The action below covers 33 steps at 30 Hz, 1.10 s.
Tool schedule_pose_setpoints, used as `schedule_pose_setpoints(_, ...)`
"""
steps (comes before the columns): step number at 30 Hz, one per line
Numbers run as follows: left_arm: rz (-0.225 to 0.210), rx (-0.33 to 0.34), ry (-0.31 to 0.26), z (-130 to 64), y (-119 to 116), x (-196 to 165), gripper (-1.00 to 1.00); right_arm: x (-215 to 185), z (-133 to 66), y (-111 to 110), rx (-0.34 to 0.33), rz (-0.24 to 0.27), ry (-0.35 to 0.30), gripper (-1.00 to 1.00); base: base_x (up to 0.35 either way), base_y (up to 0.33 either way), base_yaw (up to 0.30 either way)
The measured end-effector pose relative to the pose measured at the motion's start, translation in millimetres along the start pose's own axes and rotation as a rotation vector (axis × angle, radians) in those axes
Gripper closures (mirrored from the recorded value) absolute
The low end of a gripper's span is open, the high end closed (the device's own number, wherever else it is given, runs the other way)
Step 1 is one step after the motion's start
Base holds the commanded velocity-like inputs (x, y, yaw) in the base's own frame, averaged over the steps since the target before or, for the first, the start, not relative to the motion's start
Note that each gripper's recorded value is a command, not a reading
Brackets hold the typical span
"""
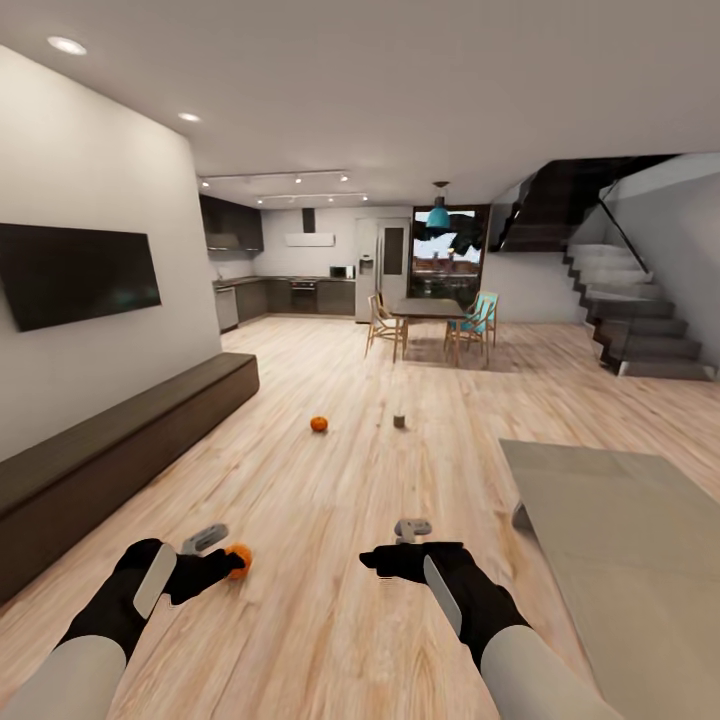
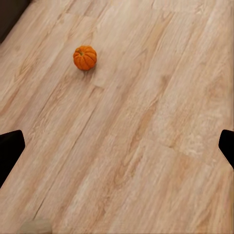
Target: Place each of the two pumpkins and all three candles from the living room inside a cabinet in the living room (use any cabinet), then make sure every cabinet is closed, and position the cauldron so it is next to a table in the living room.
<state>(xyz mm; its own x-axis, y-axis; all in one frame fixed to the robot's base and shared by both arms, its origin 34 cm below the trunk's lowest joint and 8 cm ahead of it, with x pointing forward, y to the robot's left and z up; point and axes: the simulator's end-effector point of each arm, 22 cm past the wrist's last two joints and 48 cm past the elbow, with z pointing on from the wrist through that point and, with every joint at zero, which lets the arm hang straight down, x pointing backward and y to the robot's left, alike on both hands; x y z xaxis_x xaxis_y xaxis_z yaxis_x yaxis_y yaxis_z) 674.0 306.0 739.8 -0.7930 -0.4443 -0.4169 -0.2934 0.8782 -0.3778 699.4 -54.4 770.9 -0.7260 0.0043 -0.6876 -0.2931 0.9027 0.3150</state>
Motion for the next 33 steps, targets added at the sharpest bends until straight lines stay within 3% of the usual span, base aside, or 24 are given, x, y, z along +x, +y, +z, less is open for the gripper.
schedule_pose_setpoints(15, 0.000, 0.000, 0.000, 0.0, 0.0, -0.1, -1.00, 0.1, 0.0, -0.1, 0.001, -0.001, 0.000, -1.00, 0.332, -0.124, 0.002)
schedule_pose_setpoints(33, 0.002, 0.000, 0.000, -0.1, -0.4, -0.2, -1.00, 0.1, 0.0, 0.2, -0.001, -0.001, 0.000, -1.00, 0.340, -0.007, 0.047)
